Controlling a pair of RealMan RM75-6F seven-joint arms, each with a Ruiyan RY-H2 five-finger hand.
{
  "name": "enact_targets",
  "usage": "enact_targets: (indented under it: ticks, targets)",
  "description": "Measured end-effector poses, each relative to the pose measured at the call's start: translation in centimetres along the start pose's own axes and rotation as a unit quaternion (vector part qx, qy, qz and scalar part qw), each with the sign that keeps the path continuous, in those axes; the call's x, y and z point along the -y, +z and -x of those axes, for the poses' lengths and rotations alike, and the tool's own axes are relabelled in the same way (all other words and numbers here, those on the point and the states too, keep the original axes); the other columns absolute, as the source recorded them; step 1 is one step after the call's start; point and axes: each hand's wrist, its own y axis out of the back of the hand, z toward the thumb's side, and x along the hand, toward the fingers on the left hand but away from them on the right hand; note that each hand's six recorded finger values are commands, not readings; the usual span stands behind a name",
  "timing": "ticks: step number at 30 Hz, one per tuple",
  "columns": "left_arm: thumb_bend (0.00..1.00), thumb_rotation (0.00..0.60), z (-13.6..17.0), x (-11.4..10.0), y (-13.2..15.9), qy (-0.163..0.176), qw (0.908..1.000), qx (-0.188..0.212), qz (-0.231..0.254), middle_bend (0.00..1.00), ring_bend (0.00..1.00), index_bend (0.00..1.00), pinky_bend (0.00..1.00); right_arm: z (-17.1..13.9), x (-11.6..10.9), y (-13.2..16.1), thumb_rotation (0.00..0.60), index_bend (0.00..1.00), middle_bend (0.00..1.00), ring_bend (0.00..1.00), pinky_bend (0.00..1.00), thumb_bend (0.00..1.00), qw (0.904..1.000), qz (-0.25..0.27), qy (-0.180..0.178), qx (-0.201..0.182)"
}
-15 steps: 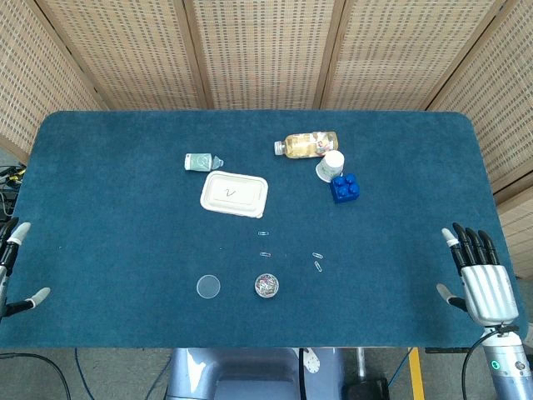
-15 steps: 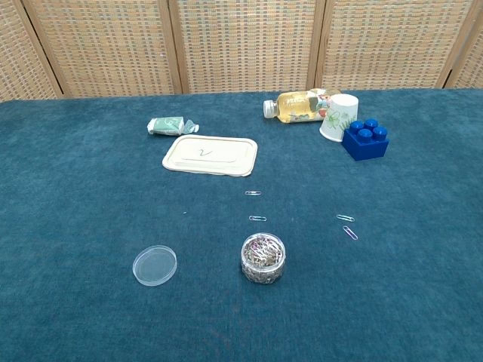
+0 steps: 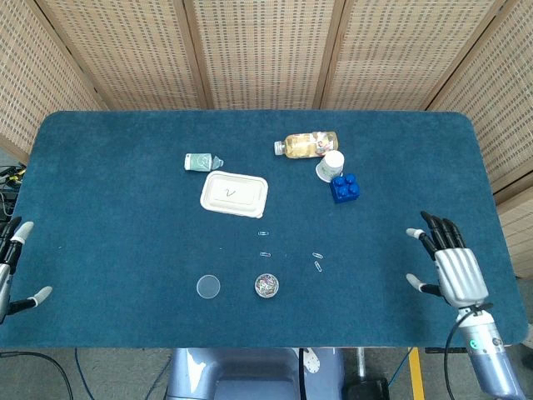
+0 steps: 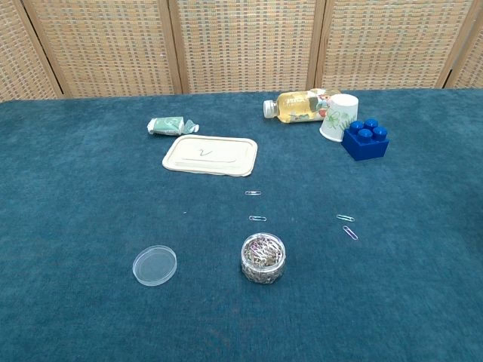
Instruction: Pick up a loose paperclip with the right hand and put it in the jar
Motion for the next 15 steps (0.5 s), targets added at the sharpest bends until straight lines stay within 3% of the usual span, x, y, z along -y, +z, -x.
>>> enact_targets:
  ticks: [7, 15]
  targets:
    - [0.0, 0.6, -0.2, 0.4, 0.1, -0.005, 1.0, -0.001, -0.005, 0.0, 0.0, 0.0, 0.0, 3.9, 1.7, 2.7, 0.6, 0.43, 0.0, 0.0, 0.0, 0.29, 0.9994, -0.005, 0.034, -0.006]
    - [0.0, 0.6, -0.6, 0.9, 0.0, -0.012, 0.9999, -0.002, -0.007, 0.0, 0.0, 0.0, 0.0, 6.4, 5.4, 6.5, 0.6, 0.44, 0.0, 0.0, 0.0, 0.37, 0.9961, 0.001, 0.087, -0.015]
